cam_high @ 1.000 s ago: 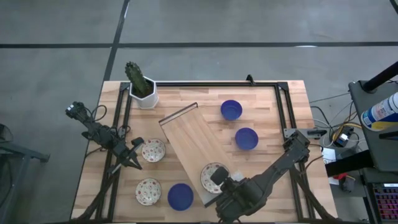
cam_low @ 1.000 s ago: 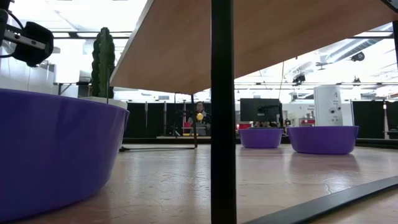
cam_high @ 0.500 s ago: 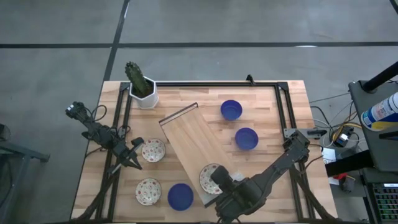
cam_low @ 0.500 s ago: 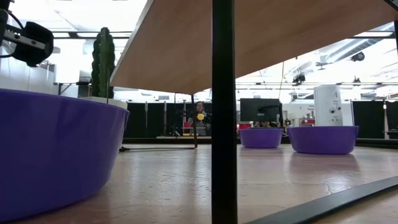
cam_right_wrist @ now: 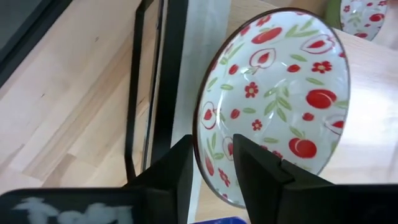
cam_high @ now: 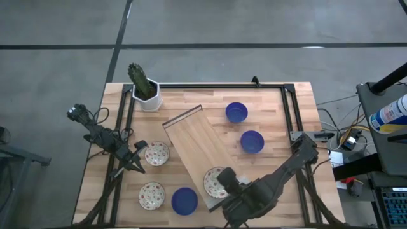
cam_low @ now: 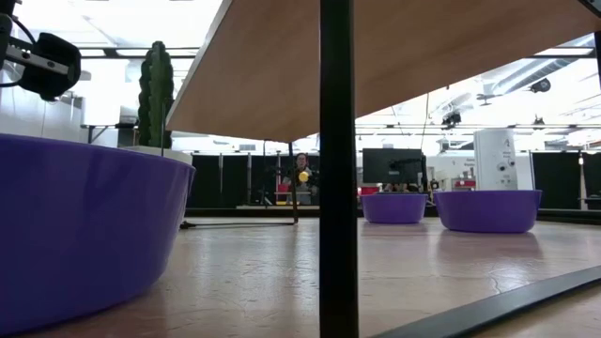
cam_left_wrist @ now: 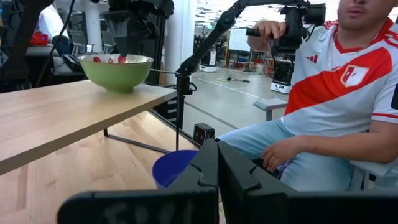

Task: Pick & Place Mini bowls
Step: Put the bottom right white patterned bowl on the shelf, then put the middle violet bowl on the shelf

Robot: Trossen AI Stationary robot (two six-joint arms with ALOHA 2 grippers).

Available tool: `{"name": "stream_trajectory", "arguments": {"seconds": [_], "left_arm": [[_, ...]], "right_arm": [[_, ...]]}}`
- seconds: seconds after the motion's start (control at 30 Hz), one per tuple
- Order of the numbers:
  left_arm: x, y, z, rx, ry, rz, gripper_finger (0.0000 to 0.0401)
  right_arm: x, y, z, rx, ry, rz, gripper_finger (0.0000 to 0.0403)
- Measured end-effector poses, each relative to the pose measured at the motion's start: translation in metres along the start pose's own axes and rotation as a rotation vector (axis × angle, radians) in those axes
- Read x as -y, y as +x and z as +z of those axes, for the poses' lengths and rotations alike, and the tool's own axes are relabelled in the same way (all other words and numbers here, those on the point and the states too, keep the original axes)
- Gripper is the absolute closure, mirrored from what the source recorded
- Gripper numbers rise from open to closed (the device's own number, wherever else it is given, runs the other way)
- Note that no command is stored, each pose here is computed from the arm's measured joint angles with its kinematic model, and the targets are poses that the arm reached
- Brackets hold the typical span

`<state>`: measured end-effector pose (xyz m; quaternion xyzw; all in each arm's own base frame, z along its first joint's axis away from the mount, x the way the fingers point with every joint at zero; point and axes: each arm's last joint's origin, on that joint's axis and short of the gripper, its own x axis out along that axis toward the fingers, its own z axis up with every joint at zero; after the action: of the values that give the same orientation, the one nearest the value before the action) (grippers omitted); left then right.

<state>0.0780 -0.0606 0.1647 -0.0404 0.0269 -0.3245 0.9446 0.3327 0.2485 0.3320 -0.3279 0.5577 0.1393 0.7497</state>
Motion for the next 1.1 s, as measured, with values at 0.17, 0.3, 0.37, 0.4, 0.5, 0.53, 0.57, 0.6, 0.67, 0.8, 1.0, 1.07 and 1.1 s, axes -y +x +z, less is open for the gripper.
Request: {"name": "stream_trajectory", "arguments": {"seconds": [0.17, 0.3, 0.37, 0.4, 0.5, 0.53, 0.57, 0.6, 0.67, 0.8, 1.0, 1.07, 1.1], "left_arm": [[0.000, 0.000, 0.000, 0.000, 0.000, 0.001, 0.0401], [0.000, 0.000, 0.000, 0.000, 0.000, 0.000, 0.0401], [0.000, 0.000, 0.000, 0.000, 0.000, 0.000, 0.0401], [0.000, 0.000, 0.000, 0.000, 0.000, 0.000, 0.0401], [0.000, 0.000, 0.000, 0.000, 0.000, 0.000, 0.0401], [0.000, 0.000, 0.000, 0.000, 0.000, 0.000, 0.0401], [0.000, 0.000, 0.000, 0.000, 0.000, 0.000, 0.0401], [0.000, 0.000, 0.000, 0.000, 0.000, 0.000, 0.0401], [0.000, 0.000, 0.000, 0.000, 0.000, 0.000, 0.0401], [0.000, 0.000, 0.000, 0.000, 0.000, 0.000, 0.0401], [0.000, 0.000, 0.000, 0.000, 0.000, 0.001, 0.0401], [0.000, 0.000, 0.000, 0.000, 0.000, 0.000, 0.0401], [0.000, 0.000, 0.000, 0.000, 0.000, 0.000, 0.0401]], "right_arm": [[0.003, -0.008, -0.003, 0.019, 0.023, -0.001, 0.0292], [0.004, -0.013, -0.005, 0.030, 0.042, -0.001, 0.0289], [0.005, -0.015, -0.006, 0.036, 0.058, 0.000, 0.0289], [0.005, -0.015, -0.006, 0.036, 0.061, 0.001, 0.0289], [0.005, -0.015, -0.006, 0.036, 0.066, 0.003, 0.0291], [0.005, -0.016, -0.007, 0.037, 0.067, 0.004, 0.0292], [0.005, -0.017, -0.007, 0.041, 0.071, 0.005, 0.0294], [0.006, -0.018, -0.008, 0.043, 0.085, 0.005, 0.0294], [0.007, -0.023, -0.010, 0.054, 0.118, 0.006, 0.0297], [0.011, -0.033, -0.015, 0.078, 0.198, 0.001, 0.0303], [0.019, -0.057, -0.028, 0.138, 0.321, -0.014, 0.0314], [0.022, -0.064, -0.033, 0.154, 0.347, -0.015, 0.0319], [0.023, -0.067, -0.035, 0.161, 0.358, -0.016, 0.0321]]}}
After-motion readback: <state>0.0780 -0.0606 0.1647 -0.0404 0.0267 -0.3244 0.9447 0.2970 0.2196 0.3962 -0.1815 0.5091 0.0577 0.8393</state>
